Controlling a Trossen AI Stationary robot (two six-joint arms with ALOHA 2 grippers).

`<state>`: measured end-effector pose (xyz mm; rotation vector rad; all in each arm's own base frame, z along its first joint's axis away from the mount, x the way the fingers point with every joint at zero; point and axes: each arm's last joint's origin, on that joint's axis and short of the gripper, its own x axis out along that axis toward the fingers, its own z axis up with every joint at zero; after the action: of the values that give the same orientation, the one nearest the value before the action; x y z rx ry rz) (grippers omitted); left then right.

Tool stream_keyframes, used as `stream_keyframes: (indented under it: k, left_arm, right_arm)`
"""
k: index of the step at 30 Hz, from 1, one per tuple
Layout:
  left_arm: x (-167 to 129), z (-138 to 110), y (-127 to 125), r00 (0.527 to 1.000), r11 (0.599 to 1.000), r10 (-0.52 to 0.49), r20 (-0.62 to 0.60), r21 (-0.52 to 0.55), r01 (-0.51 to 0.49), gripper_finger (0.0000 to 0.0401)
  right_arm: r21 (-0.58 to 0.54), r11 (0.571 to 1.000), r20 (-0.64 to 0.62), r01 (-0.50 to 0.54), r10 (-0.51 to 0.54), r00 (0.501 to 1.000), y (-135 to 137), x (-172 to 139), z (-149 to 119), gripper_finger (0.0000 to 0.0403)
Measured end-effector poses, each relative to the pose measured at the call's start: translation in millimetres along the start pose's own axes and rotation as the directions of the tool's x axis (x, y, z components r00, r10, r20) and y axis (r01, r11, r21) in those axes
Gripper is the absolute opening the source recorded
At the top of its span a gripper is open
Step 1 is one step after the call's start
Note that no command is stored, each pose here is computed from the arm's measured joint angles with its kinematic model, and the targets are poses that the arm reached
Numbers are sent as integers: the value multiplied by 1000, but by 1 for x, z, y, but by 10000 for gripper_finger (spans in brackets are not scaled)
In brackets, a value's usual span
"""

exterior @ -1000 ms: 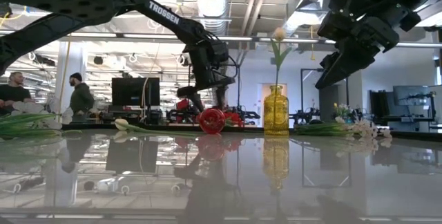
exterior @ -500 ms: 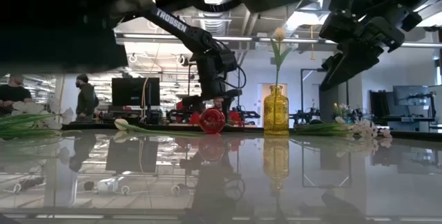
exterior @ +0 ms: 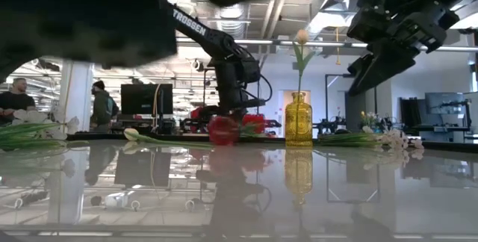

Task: Sort flowers into vase by color
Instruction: Adjust the red vase

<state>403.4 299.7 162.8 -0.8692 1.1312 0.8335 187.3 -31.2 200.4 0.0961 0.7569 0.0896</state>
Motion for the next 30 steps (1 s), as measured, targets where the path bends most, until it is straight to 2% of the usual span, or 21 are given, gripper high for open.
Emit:
stream_keyframes:
  k: [5,9,12,15,20,23,26,28,30]
  left_arm:
    - [-15,-13,-18,1000,997,1,-2,75,-1,7]
    - [-46,-31,-42,1000,986,-12,11,166,10,4]
    - [-65,-48,-59,998,972,41,56,230,-53,2]
    - [-82,-64,-78,994,954,40,102,290,-68,2]
    - [-105,-89,-98,973,931,76,217,333,-147,1]
    - [-107,-104,-96,966,941,71,248,305,-147,0]
    - [-102,-123,-81,956,966,40,291,234,-112,0]
    - [-98,-138,-69,927,983,-29,373,178,-41,0]
    - [-98,-153,-57,875,991,-104,474,125,49,0]
  right_arm:
    - [-13,1000,-7,-27,27,1000,7,2,0,171]
    - [-32,998,-7,-46,46,999,12,3,1,170]
    - [-38,998,-9,-56,56,998,15,3,1,170]
    - [-30,997,-13,-69,69,998,18,4,1,170]
    - [-50,994,-19,-93,92,996,24,5,0,170]
    - [-63,992,-23,-107,106,994,28,5,0,170]
    - [-74,990,-26,-121,119,993,32,6,0,170]
    - [-82,988,-29,-129,127,991,34,6,0,170]
    - [-89,987,-28,-134,132,991,35,6,0,170]
